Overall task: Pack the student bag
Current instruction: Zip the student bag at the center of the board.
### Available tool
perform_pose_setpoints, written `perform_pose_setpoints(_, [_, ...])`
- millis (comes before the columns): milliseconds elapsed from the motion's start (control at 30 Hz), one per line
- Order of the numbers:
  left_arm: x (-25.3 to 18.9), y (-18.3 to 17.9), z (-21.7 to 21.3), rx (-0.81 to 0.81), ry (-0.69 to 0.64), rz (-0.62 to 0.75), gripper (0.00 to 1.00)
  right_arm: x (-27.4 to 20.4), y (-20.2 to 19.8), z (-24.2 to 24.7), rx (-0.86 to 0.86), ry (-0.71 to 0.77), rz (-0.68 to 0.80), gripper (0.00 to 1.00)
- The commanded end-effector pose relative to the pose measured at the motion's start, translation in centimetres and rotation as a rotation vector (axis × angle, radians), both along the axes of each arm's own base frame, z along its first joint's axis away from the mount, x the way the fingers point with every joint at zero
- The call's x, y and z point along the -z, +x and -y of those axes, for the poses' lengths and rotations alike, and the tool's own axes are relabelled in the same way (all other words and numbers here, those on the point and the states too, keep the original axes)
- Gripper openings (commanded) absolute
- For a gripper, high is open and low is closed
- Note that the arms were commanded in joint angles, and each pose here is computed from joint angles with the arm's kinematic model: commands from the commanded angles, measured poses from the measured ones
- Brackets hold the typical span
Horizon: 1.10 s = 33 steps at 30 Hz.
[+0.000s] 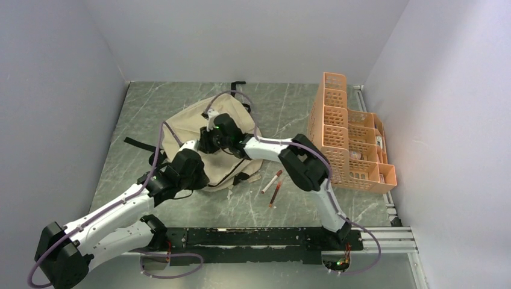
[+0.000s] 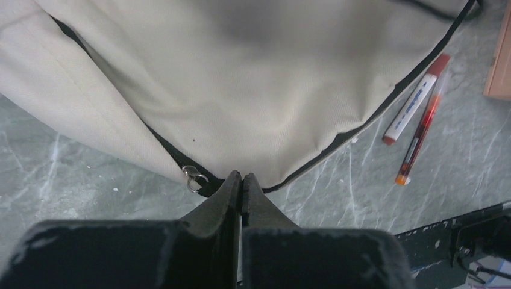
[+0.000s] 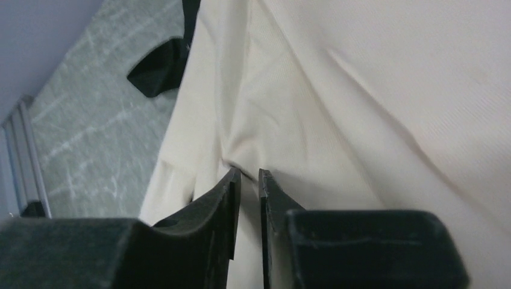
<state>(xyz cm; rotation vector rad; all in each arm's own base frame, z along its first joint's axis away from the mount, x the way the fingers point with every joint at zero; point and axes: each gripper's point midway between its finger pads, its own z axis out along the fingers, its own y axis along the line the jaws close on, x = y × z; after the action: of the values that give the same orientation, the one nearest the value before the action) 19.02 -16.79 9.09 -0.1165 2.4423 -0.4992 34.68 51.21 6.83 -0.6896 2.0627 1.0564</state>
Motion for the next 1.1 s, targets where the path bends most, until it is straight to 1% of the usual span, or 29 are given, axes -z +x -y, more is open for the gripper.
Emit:
perform_pose_setpoints(0, [-2.2, 1.6, -0.6, -0.093, 0.022, 0.051, 0.05, -3.2, 0.1, 5.1, 0.052, -0.064, 0.170, 0.26])
perform_pose_setpoints(100, [-3.0, 2.6, -0.9, -0.118, 0.016, 0.081, 0.05, -5.4, -1.0, 8.4, 0.097, -0.058, 0.259, 0.37])
perform_pose_setpoints(200, [-3.2, 3.4, -1.1, -0.131, 0.000, 0.087, 0.05, -6.9, -2.7, 10.6, 0.085, -0.050, 0.320, 0.37])
perform_pose_setpoints(267, [-3.2, 3.9, -1.4, -0.138, -0.015, 0.083, 0.05, -7.2, -4.8, 11.2, -0.029, -0.054, 0.374, 0.37])
perform_pose_setpoints(333, [-3.2, 4.3, -1.5, -0.136, -0.035, 0.077, 0.05, -8.0, -7.0, 11.4, -0.143, -0.034, 0.419, 0.39])
perform_pose_setpoints(433, [-3.2, 4.9, -1.7, -0.136, -0.044, 0.078, 0.05, -8.1, -10.2, 11.0, -0.300, -0.019, 0.466, 0.48])
perform_pose_setpoints(533, [-3.3, 5.3, -1.7, -0.128, -0.051, 0.079, 0.05, -6.9, -13.5, 10.4, -0.461, -0.063, 0.561, 0.57])
perform_pose_setpoints(600, [-3.3, 5.5, -1.7, -0.123, -0.058, 0.076, 0.05, -5.8, -14.8, 9.9, -0.511, -0.098, 0.618, 0.60])
perform_pose_setpoints(733, [-3.2, 5.5, -1.9, -0.123, -0.059, 0.073, 0.05, -4.9, -15.6, 8.7, -0.531, -0.102, 0.627, 0.67])
perform_pose_setpoints(867, [-3.1, 5.4, -2.0, -0.121, -0.068, 0.070, 0.05, -4.3, -15.6, 7.2, -0.528, -0.104, 0.640, 0.72])
perform_pose_setpoints(967, [-3.1, 5.5, -2.1, -0.122, -0.067, 0.067, 0.05, -3.2, -15.7, 6.2, -0.536, -0.134, 0.649, 0.74])
perform_pose_setpoints(1067, [-3.2, 5.6, -2.2, -0.124, -0.070, 0.069, 0.05, -2.4, -15.4, 5.7, -0.514, -0.154, 0.673, 0.73])
